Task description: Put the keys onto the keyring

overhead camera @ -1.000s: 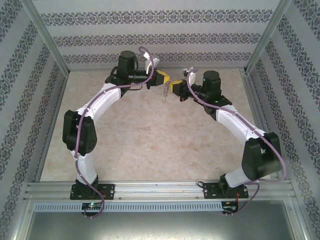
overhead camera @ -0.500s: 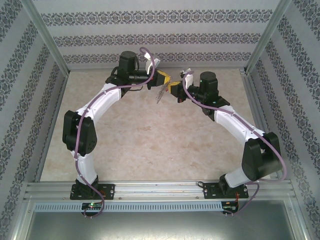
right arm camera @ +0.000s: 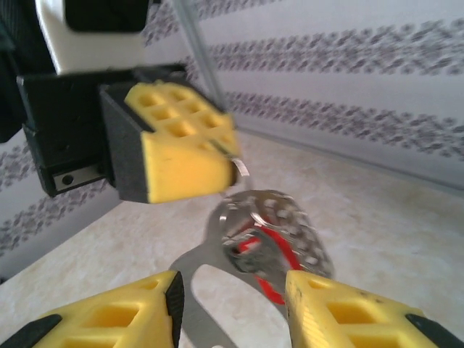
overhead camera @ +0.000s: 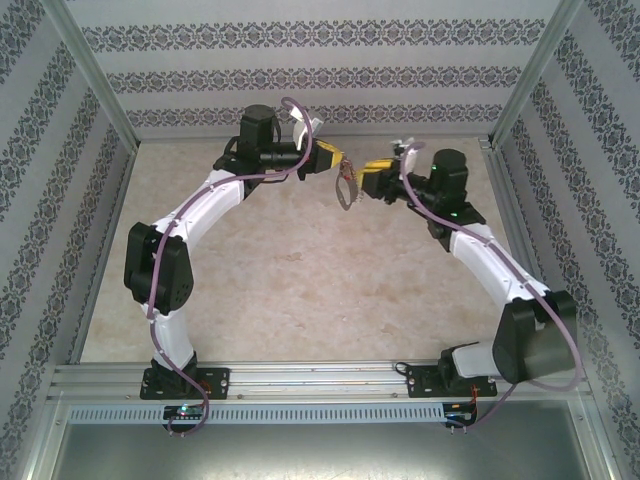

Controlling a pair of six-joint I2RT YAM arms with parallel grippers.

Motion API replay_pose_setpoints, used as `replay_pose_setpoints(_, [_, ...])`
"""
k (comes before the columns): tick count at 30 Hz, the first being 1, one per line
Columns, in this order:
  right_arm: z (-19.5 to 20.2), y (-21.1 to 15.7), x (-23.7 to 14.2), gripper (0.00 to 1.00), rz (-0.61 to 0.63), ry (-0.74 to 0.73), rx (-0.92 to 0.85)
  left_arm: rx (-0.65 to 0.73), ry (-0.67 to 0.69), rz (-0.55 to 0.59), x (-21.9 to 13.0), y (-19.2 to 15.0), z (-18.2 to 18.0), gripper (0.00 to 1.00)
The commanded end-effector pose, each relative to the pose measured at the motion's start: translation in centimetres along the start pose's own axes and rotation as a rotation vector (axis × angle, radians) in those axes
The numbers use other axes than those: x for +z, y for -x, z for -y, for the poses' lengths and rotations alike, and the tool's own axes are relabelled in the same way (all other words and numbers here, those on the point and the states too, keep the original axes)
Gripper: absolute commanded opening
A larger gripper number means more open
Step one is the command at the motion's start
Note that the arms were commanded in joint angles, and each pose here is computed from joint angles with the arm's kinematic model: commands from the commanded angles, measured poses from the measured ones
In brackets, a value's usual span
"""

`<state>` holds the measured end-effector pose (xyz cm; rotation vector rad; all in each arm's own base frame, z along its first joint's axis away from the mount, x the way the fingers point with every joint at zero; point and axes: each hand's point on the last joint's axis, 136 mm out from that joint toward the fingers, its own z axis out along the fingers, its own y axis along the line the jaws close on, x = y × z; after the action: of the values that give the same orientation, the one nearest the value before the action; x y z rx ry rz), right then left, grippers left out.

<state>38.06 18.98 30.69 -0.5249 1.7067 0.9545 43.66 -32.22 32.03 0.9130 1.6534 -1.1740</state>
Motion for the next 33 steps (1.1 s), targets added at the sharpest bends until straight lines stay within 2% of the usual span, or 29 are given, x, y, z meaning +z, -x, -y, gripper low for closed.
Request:
replay_pose_setpoints(1, [-0.6,2.1,-1.5,0.42,0.081,-0.001,0.004,0.079,-0.029,0.075,-0.6,2.7,2.0,0.00])
replay_pose_setpoints(11, [1.3,4.3,-0.6,0.42,0.169,-0.041,0.119,0.089,-0.060,0.132,-0.7,3.4,2.6,0.00])
replay_pose_setpoints(21, [-0.6,5.1,2.1,0.43,0.143,0.144,0.148,0.077,-0.096,0.179,-0.9,4.1,3.2,0.00])
replay_pose_setpoints(33, [-1.8,4.8,3.9,0.42,0.103,0.232,0.167,0.069,-0.111,0.196,-1.0,4.5,3.6,0.00])
